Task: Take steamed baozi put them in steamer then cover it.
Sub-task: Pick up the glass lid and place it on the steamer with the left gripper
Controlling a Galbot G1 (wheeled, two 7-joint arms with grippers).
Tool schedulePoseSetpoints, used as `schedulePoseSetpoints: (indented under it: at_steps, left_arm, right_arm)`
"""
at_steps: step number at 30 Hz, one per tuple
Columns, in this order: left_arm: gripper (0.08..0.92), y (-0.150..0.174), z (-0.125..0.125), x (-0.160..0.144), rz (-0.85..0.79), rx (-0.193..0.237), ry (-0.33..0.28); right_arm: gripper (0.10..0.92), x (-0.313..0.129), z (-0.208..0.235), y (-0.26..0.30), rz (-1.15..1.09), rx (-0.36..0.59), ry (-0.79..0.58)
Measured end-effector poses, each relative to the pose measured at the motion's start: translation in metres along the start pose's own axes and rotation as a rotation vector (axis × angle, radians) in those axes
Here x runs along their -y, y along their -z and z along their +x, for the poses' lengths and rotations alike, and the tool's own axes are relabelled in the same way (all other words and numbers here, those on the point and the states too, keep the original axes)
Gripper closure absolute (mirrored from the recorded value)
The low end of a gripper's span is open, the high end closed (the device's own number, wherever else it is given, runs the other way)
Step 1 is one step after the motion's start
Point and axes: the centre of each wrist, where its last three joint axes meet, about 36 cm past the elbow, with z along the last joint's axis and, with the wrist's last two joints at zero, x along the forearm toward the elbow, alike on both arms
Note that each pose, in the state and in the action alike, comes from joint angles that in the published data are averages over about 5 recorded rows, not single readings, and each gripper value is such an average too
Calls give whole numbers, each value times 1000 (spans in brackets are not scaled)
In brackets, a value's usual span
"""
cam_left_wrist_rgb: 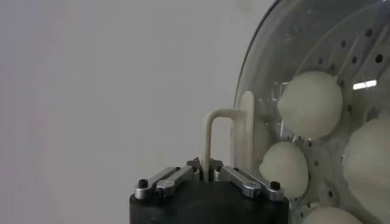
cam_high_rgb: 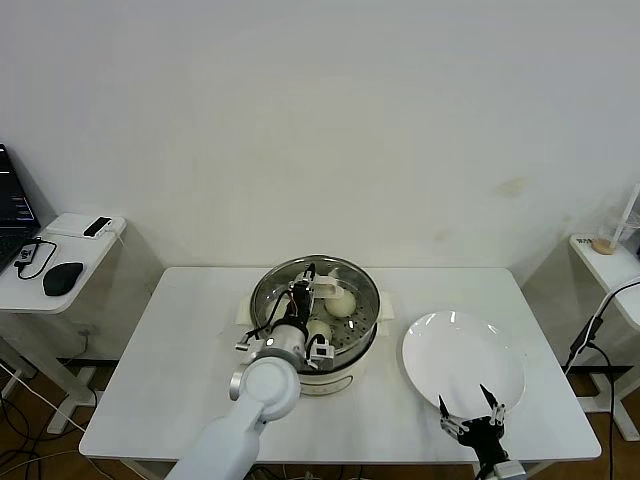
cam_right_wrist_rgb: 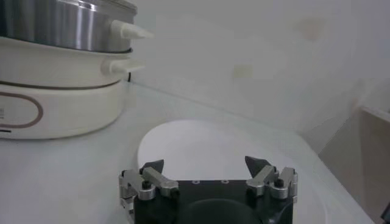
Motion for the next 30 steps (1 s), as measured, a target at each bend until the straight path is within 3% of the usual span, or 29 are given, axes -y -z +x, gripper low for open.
schedulePoseSetpoints:
  at_steps: [19,30]
  left_arm:
    - [844,-4,-3,8,0,-17,-4]
    - [560,-5,16,0,39,-1,22]
  right_arm:
    - [200,-2,0,-1,0,-2,8]
    - [200,-4,1,-1,2,-4,11]
